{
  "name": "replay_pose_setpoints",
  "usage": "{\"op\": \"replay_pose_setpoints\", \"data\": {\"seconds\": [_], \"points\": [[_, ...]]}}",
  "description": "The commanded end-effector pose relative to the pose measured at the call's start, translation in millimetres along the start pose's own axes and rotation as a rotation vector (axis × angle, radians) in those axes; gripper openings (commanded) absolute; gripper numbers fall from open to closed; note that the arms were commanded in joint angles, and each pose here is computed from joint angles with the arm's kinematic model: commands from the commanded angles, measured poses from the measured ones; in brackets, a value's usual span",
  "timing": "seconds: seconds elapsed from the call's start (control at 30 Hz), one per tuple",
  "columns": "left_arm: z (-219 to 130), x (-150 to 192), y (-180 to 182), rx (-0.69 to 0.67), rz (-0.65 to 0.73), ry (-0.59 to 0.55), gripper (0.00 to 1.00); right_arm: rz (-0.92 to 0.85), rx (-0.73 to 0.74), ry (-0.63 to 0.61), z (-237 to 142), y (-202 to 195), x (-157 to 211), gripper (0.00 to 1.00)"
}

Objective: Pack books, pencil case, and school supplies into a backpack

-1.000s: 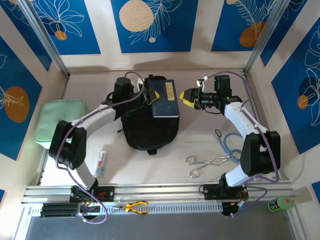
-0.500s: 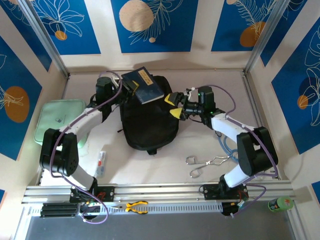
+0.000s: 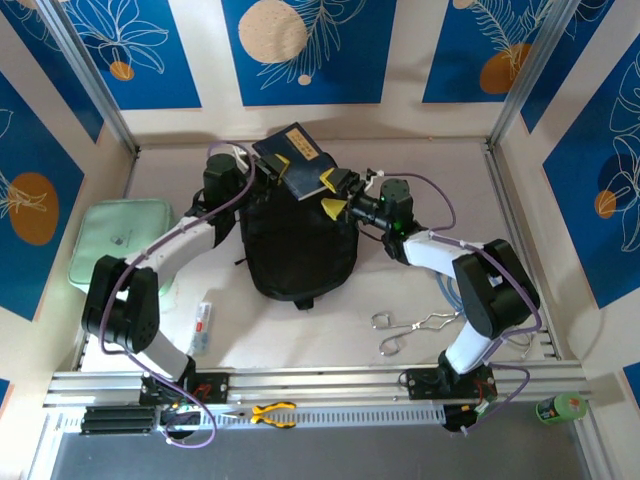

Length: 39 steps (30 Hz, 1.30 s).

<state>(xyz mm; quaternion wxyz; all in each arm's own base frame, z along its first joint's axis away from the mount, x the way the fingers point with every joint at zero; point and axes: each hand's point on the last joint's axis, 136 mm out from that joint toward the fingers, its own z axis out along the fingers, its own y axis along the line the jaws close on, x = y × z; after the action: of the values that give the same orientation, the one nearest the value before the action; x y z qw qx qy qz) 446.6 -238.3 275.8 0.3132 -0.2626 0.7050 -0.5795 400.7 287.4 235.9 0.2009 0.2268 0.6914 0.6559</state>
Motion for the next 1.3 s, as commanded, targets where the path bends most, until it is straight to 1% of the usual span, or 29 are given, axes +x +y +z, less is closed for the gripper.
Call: {"op": "replay_pose_setpoints", "data": {"seconds": [0.0, 0.07, 0.1, 0.17, 0.2, 0.27, 0.3, 0.33, 0.37, 0.4, 0.43, 0.5, 0.6, 0.7, 0.73, 0.77, 0.87, 1.03, 1.13, 1.27], "points": [[4.9, -4.0, -30.8, 0.100, 0.013, -0.022, 0.00, -0.019, -0.014, -0.025, 9.9, 19.3, 0.3, 0.72], [6.6, -3.1, -30.4, 0.102, 0.013, -0.014, 0.00, -0.026, -0.017, -0.028, 11.7, 21.1, 1.8, 0.67], [6.9, -3.0, -29.8, 0.101, 0.015, -0.013, 0.00, -0.027, -0.017, -0.031, 12.0, 21.4, 1.4, 0.62], [7.9, -2.2, -28.5, 0.097, 0.019, -0.008, 0.00, -0.028, -0.016, -0.032, 12.4, 21.0, 0.8, 0.50], [8.4, -1.6, -28.5, 0.096, 0.023, -0.002, 0.00, -0.029, -0.017, -0.035, 11.4, 21.2, -0.8, 0.43], [8.9, 1.3, -25.9, 0.087, 0.029, 0.012, 0.04, -0.040, -0.011, -0.040, 9.8, 19.9, -3.0, 0.27], [8.6, 2.9, -23.6, 0.083, 0.031, 0.021, 0.07, -0.037, 0.003, -0.041, 8.8, 17.6, -4.4, 0.20], [7.6, 4.1, -20.9, 0.077, 0.038, 0.026, 0.12, -0.030, 0.026, -0.038, 8.0, 14.6, -6.2, 0.14], [6.8, 5.5, -17.1, 0.069, 0.042, 0.034, 0.20, -0.032, 0.046, -0.029, 7.5, 11.8, -7.5, 0.10], [5.2, 6.5, -12.0, 0.055, 0.053, 0.043, 0.32, -0.036, 0.067, -0.022, 6.1, 9.5, -9.1, 0.06], [2.8, 7.8, -1.5, 0.020, 0.063, 0.053, 0.43, -0.043, 0.080, -0.021, 4.0, 7.5, -11.0, 0.05], [-4.5, 9.9, 27.6, -0.079, 0.093, 0.071, 0.57, -0.076, 0.088, -0.025, -2.1, 6.3, -14.8, 0.04], [-25.0, 10.8, 79.2, -0.268, 0.172, 0.085, 0.69, -0.119, 0.128, -0.029, -13.8, 0.1, -20.1, 0.03], [-48.8, 15.0, 121.4, -0.455, 0.288, 0.117, 0.76, -0.167, 0.165, -0.037, -29.5, -4.6, -26.2, 0.03], [-55.7, 17.0, 133.9, -0.507, 0.317, 0.133, 0.77, -0.191, 0.178, -0.041, -35.1, -5.4, -28.1, 0.03], [-59.2, 19.3, 141.1, -0.531, 0.336, 0.147, 0.77, -0.205, 0.196, -0.049, -40.3, -7.2, -30.0, 0.03], [-59.3, 34.7, 155.9, -0.546, 0.374, 0.205, 0.77, -0.247, 0.258, -0.079, -56.4, -12.9, -38.1, 0.03], [-38.6, 75.0, 163.6, -0.549, 0.479, 0.351, 0.76, -0.274, 0.324, -0.136, -81.0, -15.7, -51.7, 0.03], [-26.3, 99.6, 166.9, -0.553, 0.536, 0.416, 0.74, -0.265, 0.349, -0.182, -97.6, -18.4, -61.7, 0.03], [-9.6, 124.4, 180.8, -0.561, 0.521, 0.466, 0.73, -0.263, 0.389, -0.244, -119.0, -22.9, -72.9, 0.03]]}}
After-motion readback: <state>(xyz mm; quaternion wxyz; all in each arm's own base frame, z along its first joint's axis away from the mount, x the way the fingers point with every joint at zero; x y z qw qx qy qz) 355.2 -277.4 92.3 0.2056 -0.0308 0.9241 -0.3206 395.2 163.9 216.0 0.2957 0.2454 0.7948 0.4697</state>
